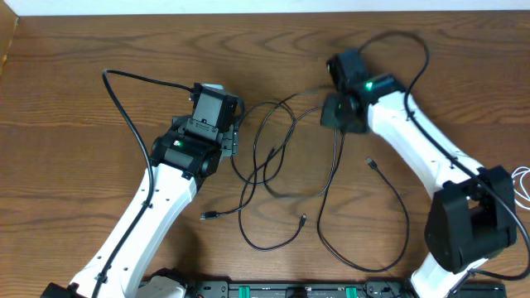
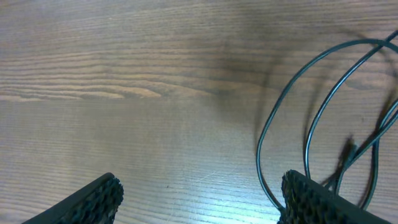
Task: Untangle cables
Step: 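Pull the black cable upward away from the left gripper with the right gripper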
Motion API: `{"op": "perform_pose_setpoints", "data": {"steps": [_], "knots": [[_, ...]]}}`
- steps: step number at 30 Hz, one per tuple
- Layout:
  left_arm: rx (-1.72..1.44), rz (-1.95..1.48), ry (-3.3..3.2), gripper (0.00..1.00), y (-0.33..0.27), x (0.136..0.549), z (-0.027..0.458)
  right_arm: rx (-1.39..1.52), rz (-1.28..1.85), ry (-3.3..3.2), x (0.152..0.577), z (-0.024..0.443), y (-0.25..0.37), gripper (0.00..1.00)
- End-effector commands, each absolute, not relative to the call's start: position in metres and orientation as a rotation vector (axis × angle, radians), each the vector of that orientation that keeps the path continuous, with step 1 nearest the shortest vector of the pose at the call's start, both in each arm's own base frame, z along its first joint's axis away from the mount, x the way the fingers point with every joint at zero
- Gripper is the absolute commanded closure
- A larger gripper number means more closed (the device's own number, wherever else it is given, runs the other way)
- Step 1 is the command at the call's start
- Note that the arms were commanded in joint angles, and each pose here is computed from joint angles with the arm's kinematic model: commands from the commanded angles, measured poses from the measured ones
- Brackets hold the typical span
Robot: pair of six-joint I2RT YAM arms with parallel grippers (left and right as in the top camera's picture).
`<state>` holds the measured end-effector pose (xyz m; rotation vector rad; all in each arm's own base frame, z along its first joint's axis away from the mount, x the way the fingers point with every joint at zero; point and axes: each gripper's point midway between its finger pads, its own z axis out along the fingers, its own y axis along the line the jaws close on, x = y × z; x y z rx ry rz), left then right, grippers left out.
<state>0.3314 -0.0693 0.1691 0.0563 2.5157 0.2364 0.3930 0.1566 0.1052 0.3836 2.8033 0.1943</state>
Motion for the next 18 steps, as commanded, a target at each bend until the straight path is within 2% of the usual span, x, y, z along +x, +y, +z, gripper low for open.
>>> {"op": "perform_pose_setpoints", "data": {"steps": [1, 8, 18], "knots": [[0.075, 0.256, 2.529, 0.18, -0.067, 0.330, 0.165, 0.332, 0.177, 2.678, 0.422, 0.153, 0.149, 0.99], [0.075, 0.256, 2.529, 0.18, -0.067, 0.330, 0.165, 0.354, 0.189, 2.408, 0.468, 0.267, 0.124, 0.99], [0.075, 0.257, 2.529, 0.17, -0.067, 0.330, 0.165, 0.390, 0.213, 2.083, 0.487, 0.398, 0.081, 0.99]]}}
